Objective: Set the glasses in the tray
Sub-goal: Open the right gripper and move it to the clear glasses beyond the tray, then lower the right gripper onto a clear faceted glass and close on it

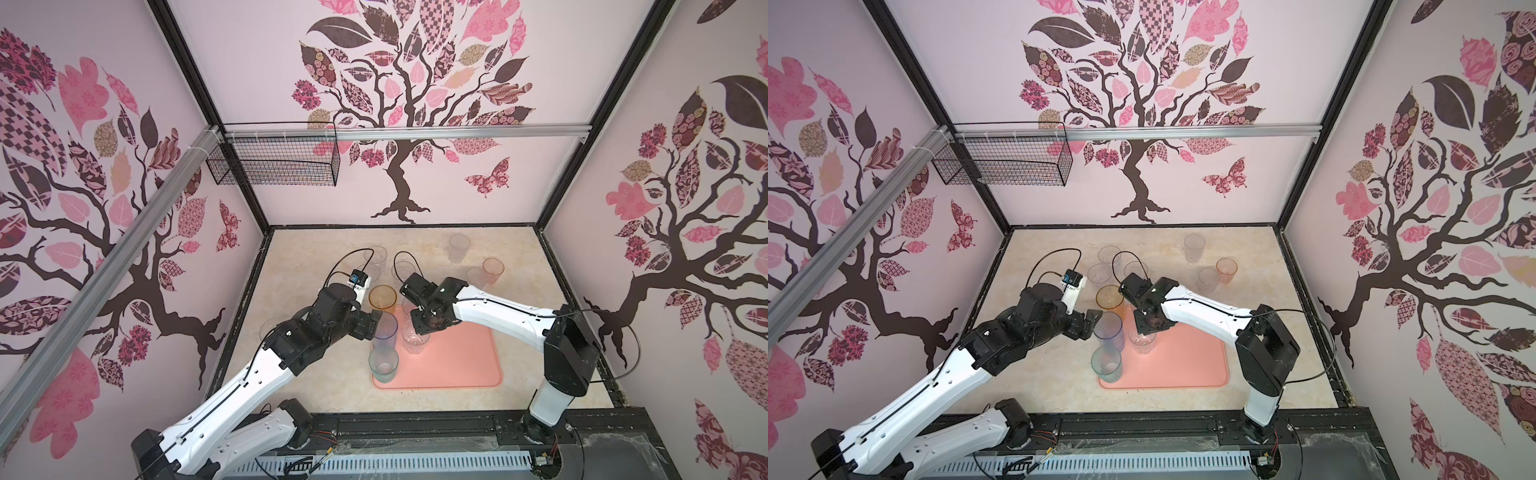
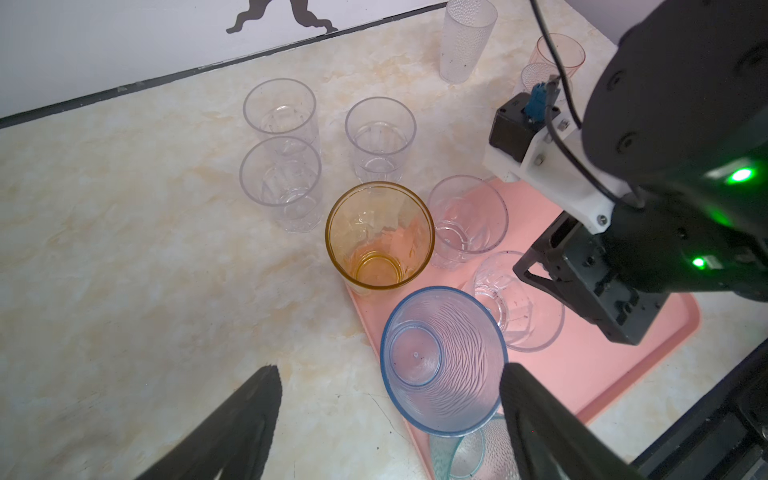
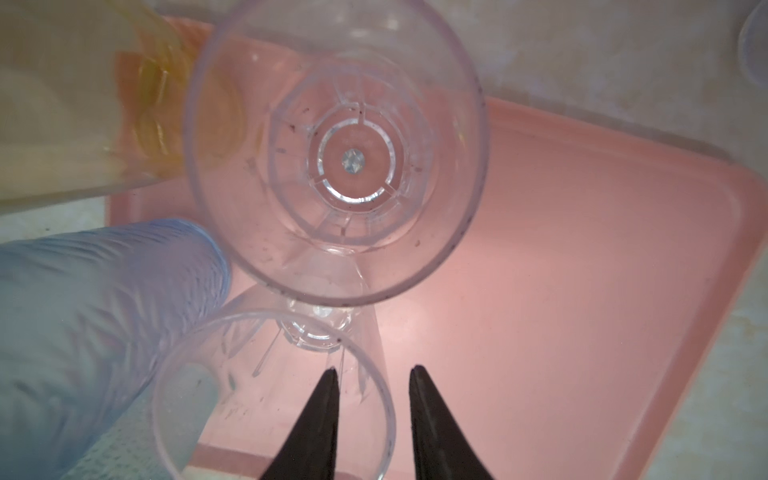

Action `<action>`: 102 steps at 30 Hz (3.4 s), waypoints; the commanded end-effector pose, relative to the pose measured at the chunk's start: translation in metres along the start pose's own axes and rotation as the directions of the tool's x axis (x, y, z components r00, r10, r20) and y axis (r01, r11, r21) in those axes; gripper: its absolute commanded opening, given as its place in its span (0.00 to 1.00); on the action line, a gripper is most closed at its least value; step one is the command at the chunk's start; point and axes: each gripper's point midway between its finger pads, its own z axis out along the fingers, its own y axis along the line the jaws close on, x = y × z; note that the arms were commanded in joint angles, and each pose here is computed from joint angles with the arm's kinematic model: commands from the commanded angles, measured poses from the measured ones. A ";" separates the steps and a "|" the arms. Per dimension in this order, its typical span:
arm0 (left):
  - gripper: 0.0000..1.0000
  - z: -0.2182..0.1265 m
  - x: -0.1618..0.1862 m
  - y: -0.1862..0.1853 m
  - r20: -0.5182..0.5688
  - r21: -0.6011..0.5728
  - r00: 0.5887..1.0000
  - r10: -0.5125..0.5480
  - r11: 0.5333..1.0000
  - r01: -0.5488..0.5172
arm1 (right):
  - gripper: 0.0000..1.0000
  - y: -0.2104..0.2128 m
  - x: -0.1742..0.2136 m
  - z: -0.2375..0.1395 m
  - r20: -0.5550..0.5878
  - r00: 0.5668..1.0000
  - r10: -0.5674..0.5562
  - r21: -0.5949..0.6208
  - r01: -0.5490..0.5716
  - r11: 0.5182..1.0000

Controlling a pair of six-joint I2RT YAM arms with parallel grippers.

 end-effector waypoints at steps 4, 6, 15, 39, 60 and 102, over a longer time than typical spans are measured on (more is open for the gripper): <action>0.87 -0.005 -0.012 0.024 0.036 -0.096 0.998 -0.054 0.994 0.057 | 0.39 -0.018 -0.021 -0.063 0.080 0.997 -0.015 -0.023 0.016 1.000; 0.88 -0.006 -0.015 0.033 0.051 -0.115 0.996 -0.078 0.990 0.083 | 0.42 -0.024 -0.027 -0.073 0.102 0.995 -0.005 -0.031 0.008 0.999; 0.98 -0.001 -0.044 0.056 0.146 -0.171 0.978 -0.148 0.970 0.172 | 0.81 -0.062 -0.099 -0.110 0.357 0.933 0.035 0.042 -0.053 0.998; 0.98 0.051 -0.021 0.102 0.076 -0.300 0.981 -0.181 0.934 0.195 | 0.96 -0.183 -0.200 -0.048 0.361 0.804 0.473 -0.120 -0.463 0.878; 0.98 0.079 0.011 0.101 -0.009 -0.301 0.986 -0.169 0.940 0.158 | 0.64 -0.171 -0.228 0.002 0.266 0.806 0.529 -0.226 -0.481 0.847; 0.98 0.085 0.015 0.102 -0.030 -0.299 0.981 -0.190 0.938 0.173 | 0.20 -0.027 -0.191 0.085 0.076 0.978 0.194 -0.168 -0.179 0.969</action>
